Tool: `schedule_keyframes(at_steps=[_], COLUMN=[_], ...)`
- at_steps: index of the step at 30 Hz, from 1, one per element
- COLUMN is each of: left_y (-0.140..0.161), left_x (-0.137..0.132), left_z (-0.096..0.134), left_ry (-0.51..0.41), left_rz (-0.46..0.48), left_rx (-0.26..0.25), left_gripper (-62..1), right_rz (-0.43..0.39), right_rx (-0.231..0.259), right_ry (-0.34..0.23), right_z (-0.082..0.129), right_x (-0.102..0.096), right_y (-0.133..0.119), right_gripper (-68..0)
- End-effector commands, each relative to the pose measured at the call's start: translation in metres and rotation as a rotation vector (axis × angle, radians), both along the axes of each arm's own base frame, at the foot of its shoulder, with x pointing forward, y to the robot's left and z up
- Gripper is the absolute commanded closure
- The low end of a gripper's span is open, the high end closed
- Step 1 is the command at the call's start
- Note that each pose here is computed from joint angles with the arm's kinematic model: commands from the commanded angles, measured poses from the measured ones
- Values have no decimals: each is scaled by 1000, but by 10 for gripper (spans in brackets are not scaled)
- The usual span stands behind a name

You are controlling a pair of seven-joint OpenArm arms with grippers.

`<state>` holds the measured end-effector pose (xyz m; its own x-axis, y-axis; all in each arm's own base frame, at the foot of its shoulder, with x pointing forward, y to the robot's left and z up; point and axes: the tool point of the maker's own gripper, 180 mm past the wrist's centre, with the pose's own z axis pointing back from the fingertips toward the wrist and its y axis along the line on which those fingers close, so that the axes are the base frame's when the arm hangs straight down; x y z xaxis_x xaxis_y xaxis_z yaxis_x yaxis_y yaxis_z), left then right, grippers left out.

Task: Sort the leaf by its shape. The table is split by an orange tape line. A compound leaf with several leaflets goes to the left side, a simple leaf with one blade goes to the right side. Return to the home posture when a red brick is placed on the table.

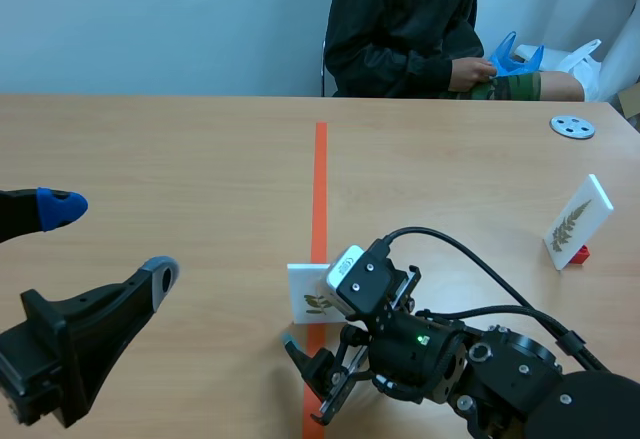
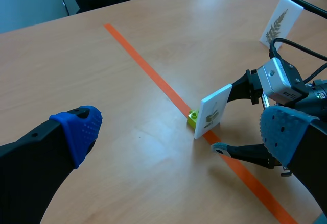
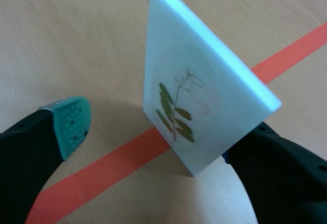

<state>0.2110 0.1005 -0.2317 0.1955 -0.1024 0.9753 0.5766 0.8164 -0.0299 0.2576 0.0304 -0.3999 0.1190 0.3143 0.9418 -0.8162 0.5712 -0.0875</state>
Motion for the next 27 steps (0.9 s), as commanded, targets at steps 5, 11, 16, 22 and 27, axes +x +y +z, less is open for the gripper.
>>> schedule_keyframes(at_steps=[5, 11, 16, 22, 27], left_y=[-3, -3, -3, -3, -3], left_x=[0, 0, 0, 0, 0], left_z=[5, 5, 5, 5, 5], left_ry=[-13, -13, -13, -13, -13], left_rz=[-3, -3, -3, -3, -3], left_rx=[-20, -20, -20, -20, -20], left_gripper=[-623, -623, -623, -623, -623], right_rz=[-2, -2, -2, -1, -1], right_rx=[21, 20, 17, 15, 4], right_ry=[-38, -38, -36, -42, -74], right_z=[13, 13, 13, 14, 24], right_x=[10, 10, 10, 11, 11], right_y=[0, 0, -1, -2, -11], right_gripper=[-289, -153, -66, -15, -15])
